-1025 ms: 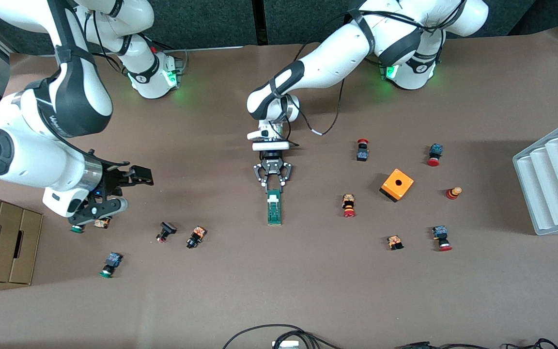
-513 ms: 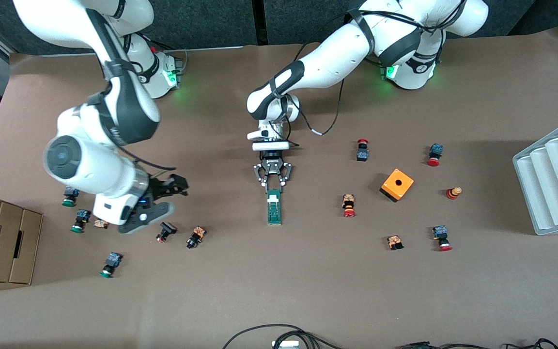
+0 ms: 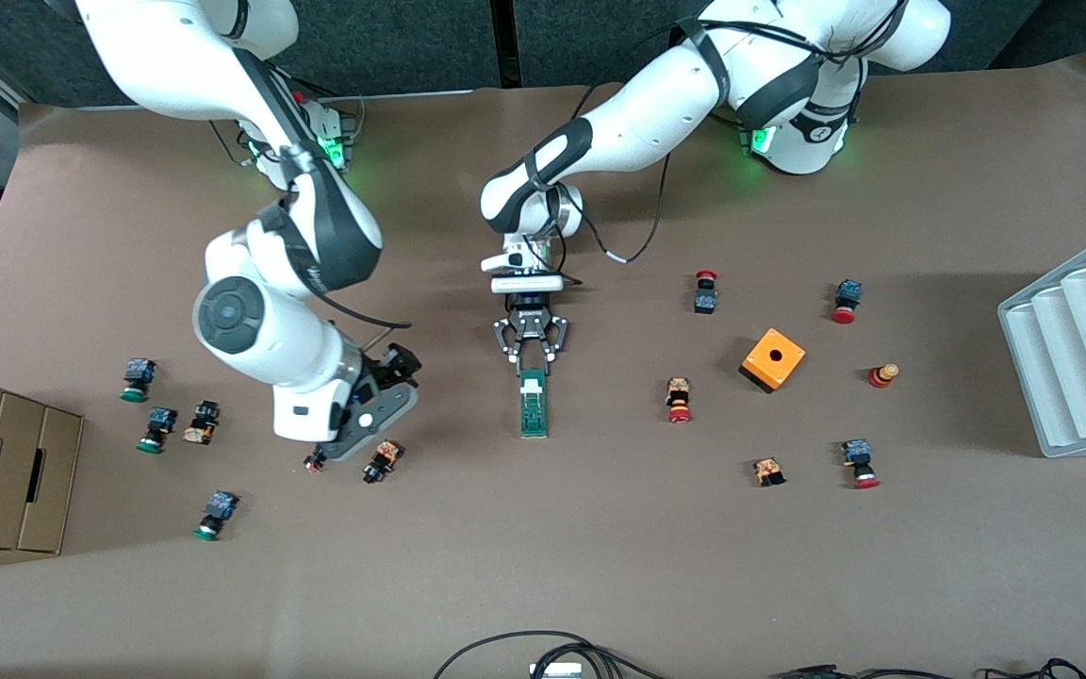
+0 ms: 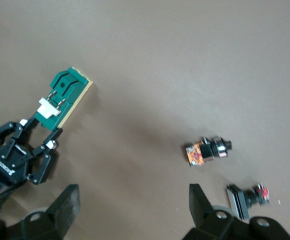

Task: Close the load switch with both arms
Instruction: 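Reach the right gripper toward the white lever of the switch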

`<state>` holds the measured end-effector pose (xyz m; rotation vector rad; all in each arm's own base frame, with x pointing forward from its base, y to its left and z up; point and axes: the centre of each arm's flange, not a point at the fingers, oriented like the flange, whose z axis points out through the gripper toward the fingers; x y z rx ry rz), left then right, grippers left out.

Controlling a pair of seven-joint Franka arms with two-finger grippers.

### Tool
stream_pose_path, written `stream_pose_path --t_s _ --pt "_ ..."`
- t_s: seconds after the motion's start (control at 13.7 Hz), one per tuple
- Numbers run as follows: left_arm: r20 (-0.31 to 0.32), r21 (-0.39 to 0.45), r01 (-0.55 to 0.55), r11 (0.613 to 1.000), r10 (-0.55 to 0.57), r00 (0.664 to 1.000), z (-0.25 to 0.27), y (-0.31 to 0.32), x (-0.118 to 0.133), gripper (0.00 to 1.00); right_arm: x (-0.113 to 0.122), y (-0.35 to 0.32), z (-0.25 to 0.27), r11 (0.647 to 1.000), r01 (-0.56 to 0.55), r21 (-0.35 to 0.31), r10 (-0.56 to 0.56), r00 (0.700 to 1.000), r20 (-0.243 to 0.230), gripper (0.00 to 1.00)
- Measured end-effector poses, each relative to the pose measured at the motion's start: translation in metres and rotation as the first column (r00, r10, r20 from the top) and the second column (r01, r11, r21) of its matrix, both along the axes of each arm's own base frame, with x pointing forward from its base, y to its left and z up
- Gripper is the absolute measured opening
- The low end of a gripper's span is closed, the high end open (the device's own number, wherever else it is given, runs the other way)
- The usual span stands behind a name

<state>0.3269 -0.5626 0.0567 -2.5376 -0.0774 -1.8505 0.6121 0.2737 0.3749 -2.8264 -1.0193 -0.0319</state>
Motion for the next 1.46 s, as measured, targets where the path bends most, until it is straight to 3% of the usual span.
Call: stream_pose_path --t_s 0.44,1.03,1.46 --pt "0.000 0.000 0.000 1.000 0.000 1.000 0.000 0.000 0.000 0.48 -0.007 0.047 -0.048 0.978 -0.208 -0.005 0.208 0.976 0.058 0.98" --pt "0.000 0.000 0.000 1.000 0.000 1.000 0.000 0.000 0.000 0.48 -0.034 0.102 -0.079 0.953 -0.304 -0.014 0.304 0.950 0.067 0.99" --pt "0.000 0.000 0.000 1.000 0.000 1.000 0.000 0.000 0.000 0.48 -0.034 0.108 -0.094 0.948 -0.318 -0.019 0.319 0.944 0.085 0.99"
